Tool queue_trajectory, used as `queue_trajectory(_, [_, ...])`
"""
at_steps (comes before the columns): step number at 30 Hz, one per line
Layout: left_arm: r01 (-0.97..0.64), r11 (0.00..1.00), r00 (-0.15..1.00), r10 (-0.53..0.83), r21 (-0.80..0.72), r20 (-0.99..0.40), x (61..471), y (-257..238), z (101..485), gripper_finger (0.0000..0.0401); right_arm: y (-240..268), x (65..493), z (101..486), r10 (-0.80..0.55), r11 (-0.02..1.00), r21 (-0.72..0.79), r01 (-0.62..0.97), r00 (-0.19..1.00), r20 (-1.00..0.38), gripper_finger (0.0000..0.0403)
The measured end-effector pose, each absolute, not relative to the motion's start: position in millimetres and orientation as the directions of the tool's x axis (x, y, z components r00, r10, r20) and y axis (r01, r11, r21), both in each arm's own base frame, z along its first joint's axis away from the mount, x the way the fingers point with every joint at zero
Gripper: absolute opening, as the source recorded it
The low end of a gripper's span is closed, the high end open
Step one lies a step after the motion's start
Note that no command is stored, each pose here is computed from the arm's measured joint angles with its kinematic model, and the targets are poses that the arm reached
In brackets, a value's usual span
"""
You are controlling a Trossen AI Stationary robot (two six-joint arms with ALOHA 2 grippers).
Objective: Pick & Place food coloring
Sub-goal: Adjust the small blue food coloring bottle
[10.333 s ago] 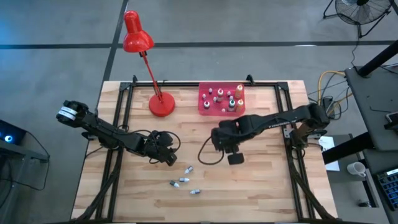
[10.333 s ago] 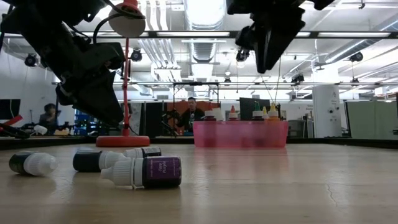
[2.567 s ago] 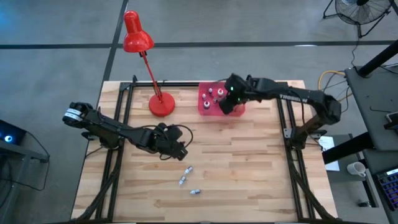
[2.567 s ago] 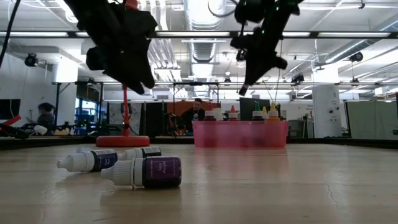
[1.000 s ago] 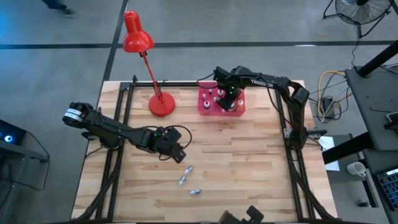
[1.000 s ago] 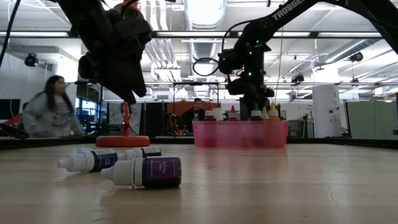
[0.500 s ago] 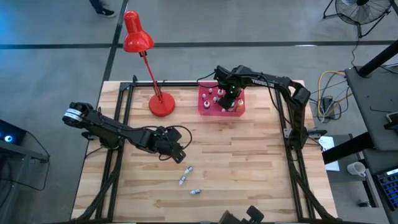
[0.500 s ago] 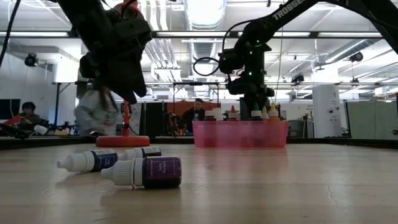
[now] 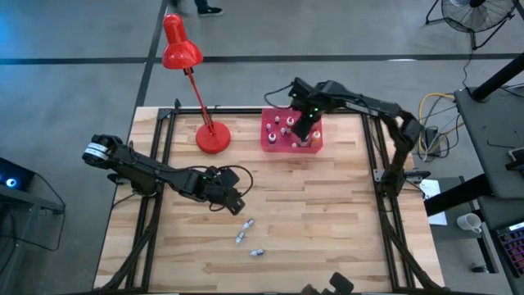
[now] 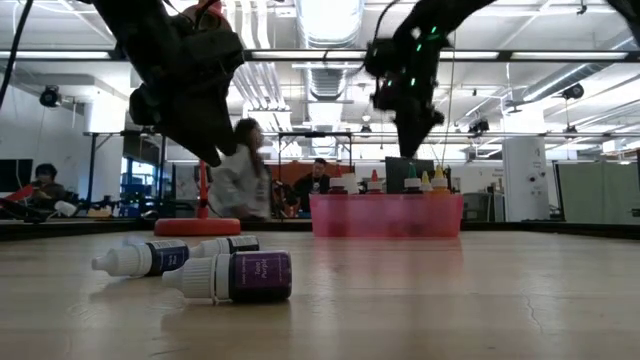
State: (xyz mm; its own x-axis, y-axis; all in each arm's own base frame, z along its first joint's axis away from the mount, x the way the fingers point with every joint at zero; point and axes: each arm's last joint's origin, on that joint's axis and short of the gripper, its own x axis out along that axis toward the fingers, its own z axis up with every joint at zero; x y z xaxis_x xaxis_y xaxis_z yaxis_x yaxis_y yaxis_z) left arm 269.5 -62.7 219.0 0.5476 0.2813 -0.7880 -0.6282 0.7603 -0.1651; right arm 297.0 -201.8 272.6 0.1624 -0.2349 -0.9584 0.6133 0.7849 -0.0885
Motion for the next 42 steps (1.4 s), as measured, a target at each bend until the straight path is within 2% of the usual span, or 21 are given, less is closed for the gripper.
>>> queue_trajectory(3, [-0.572,0.81,0.557,0.269,-0.128,-0.786,270,-65,219,0.0193,-185,289,303,-0.247,0.815,-0.049,0.578,0.269,-0.931,0.0105])
queue_trajectory(7, [-0.319,0.945,0.581,0.13,-0.077,-0.803,270,-76,219,0.0193,-141,281,342,-0.17,0.924,0.015,0.381,0.447,-0.878,0.0113])
queue_trajectory(10, [-0.158,0.984,0.576,0.021,-0.086,-0.817,268,-83,214,0.0193,-103,276,365,-0.174,0.962,-0.033,0.271,0.517,-0.838,0.0116])
queue_trajectory(12, [-0.136,0.983,0.586,-0.023,-0.126,-0.81,268,-84,209,0.0193,-77,272,376,-0.232,0.957,-0.09,0.277,0.535,-0.812,0.0115])
queue_trajectory(17, [-0.28,0.912,0.62,-0.067,-0.3,-0.782,266,-88,197,0.0193,-24,267,381,-0.409,0.886,-0.191,0.423,0.518,-0.752,0.0105])
queue_trajectory(20, [-0.371,0.85,0.606,-0.085,-0.375,-0.791,260,-96,193,0.0191,-3,262,375,-0.455,0.839,-0.177,0.515,0.484,-0.748,0.01])
queue_trajectory(28, [-0.43,0.757,0.593,-0.176,-0.493,-0.786,244,-135,195,0.0186,18,255,336,-0.422,0.772,-0.127,0.623,0.352,-0.836,0.0103])
queue_trajectory(32, [-0.493,0.696,0.62,-0.141,-0.522,-0.772,239,-146,196,0.0186,22,253,316,-0.374,0.75,-0.094,0.655,0.304,-0.876,0.011])
queue_trajectory(37, [-0.576,0.632,0.623,-0.07,-0.518,-0.779,249,-153,187,0.0186,27,251,299,-0.358,0.737,-0.089,0.67,0.276,-0.892,0.0116])
queue_trajectory(42, [-0.601,0.617,0.566,-0.12,-0.509,-0.815,271,-172,175,0.0186,32,250,296,-0.354,0.75,-0.096,0.654,0.275,-0.894,0.0118])
